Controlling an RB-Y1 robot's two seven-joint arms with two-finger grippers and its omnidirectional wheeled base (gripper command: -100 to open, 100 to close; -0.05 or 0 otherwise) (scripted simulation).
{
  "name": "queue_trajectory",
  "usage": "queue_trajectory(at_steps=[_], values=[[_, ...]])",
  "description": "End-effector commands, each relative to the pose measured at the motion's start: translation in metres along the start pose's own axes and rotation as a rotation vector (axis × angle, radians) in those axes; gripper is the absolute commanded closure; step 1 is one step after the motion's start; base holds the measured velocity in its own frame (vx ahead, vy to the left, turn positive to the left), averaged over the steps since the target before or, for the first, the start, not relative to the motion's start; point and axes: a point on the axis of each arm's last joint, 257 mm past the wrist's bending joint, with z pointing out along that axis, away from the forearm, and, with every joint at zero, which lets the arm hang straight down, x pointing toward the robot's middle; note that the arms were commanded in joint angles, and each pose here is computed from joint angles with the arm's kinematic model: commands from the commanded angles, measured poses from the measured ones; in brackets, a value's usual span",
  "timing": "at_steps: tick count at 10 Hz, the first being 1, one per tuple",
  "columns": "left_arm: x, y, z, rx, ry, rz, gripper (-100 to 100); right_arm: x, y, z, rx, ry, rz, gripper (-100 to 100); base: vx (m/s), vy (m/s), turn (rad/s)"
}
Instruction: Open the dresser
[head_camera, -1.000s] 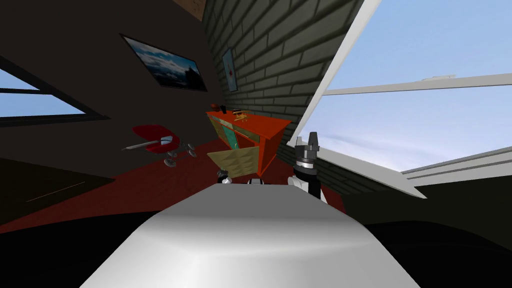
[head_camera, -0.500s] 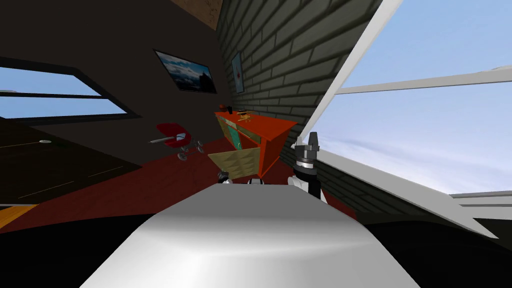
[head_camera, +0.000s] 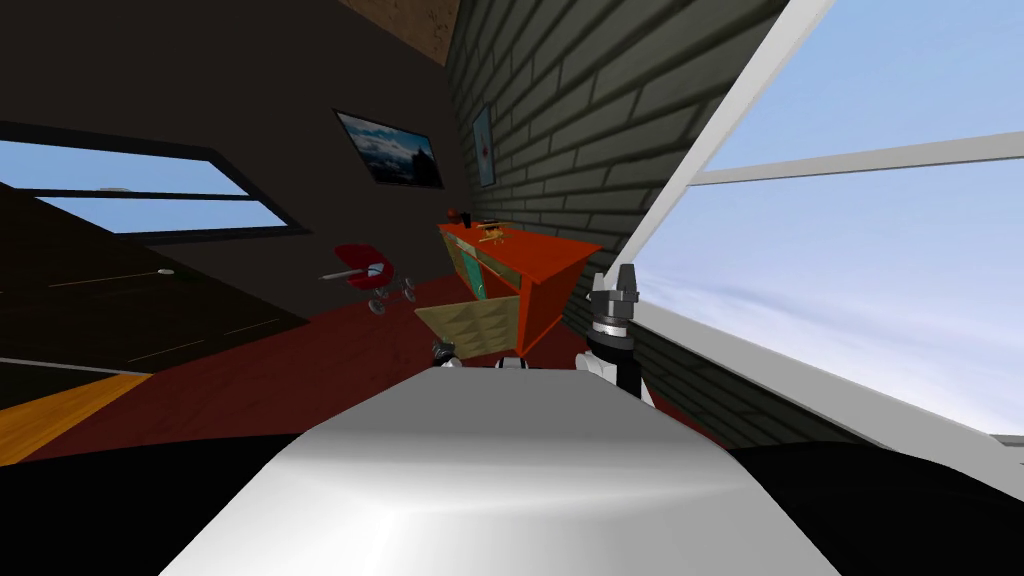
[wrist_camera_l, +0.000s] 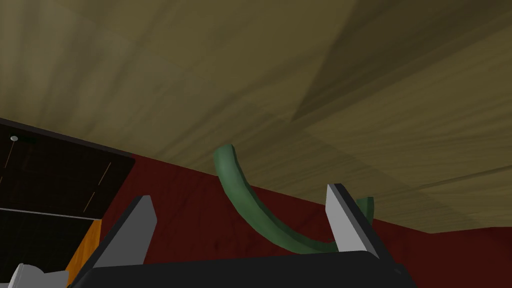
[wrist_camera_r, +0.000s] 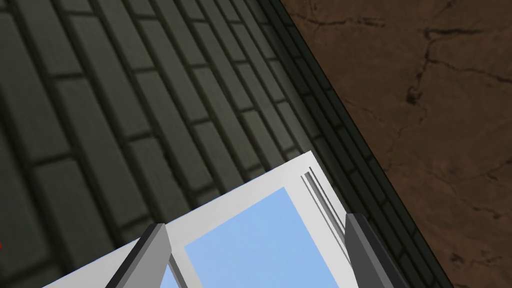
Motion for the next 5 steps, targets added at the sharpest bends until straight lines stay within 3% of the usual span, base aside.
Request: queue_trajectory(at_steps=[1, 3, 4, 5], values=[[0.007, -0.017, 0.012, 0.005, 0.019, 0.029, -100, 0.0, 0.0, 0.0, 0.0, 0.0, 0.0, 0, -0.001, -0.057, 0.056], [0.001, -0.018, 0.012, 0.008, -0.004, -0.013, -100, 0.0, 0.0, 0.0, 0.0, 0.0, 0.0, 0, 0.005, -0.031, 0.016], [0.007, -0.028, 0.019, 0.005, 0.017, 0.02, -100, 0.0, 0.0, 0.0, 0.0, 0.0, 0.0, 0, 0.001, -0.046, 0.058], [0.004, -0.028, 0.019, 0.007, 0.003, -0.007, -100, 0.0, 0.0, 0.0, 0.0, 0.0, 0.0, 0, -0.003, -0.049, 0.039]])
